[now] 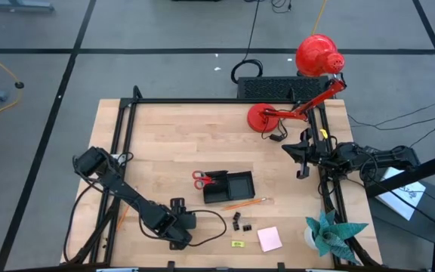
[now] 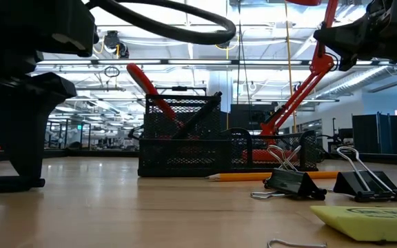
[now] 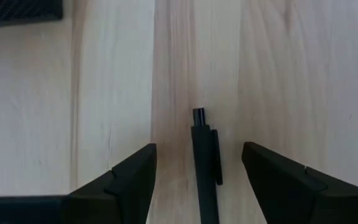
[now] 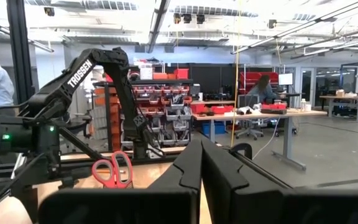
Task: Pick and place office supplies into organizer
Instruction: Put the pen into the top left compartment of the desk organizer
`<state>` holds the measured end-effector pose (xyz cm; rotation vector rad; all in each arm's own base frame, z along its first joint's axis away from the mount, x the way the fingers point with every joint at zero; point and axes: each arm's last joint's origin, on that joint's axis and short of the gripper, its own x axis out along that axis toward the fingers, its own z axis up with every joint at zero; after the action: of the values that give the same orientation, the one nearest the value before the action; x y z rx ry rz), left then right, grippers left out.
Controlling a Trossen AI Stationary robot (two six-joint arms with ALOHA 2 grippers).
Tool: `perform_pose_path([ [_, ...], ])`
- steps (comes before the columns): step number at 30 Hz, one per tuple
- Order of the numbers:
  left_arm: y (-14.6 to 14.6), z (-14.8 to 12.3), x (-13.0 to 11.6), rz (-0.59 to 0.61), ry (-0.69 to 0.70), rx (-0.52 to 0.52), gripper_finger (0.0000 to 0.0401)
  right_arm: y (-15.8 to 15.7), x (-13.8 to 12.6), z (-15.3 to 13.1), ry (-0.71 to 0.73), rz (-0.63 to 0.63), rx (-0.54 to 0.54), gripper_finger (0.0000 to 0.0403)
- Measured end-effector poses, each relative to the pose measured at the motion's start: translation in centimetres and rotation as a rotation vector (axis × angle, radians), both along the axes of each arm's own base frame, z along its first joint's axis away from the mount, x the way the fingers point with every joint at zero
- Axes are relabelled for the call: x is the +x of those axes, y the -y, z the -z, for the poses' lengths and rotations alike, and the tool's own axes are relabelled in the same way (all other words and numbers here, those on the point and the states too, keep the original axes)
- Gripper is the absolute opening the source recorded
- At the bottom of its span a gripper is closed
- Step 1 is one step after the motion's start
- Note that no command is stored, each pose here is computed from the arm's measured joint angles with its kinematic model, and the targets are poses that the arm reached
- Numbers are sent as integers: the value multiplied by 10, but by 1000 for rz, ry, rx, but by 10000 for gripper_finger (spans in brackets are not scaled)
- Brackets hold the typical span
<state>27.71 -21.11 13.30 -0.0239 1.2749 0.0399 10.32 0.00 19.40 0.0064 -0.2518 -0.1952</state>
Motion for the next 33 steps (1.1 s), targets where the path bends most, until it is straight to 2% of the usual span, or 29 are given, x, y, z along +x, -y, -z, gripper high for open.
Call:
perform_pose_path([
  [4,0,7,0,2,-25,16,248,0,0,0,5,0,0,4],
  [7,1,8,-1,7,-33,17,229,0,0,0,5,0,0,4],
  [16,2,9,0,28,-52,-30,92,0,0,0,4,0,0,4],
  [21,4,9,2,79,-31,-33,42,0,0,0,4,-1,0,4],
  [25,4,6,5,124,2,-41,32,0,0,0,3,-1,0,4],
  [29,5,-6,9,198,91,-60,53,0,0,0,4,-1,0,4],
  [33,1,-39,18,278,289,-77,61,0,0,-1,6,-1,0,4],
])
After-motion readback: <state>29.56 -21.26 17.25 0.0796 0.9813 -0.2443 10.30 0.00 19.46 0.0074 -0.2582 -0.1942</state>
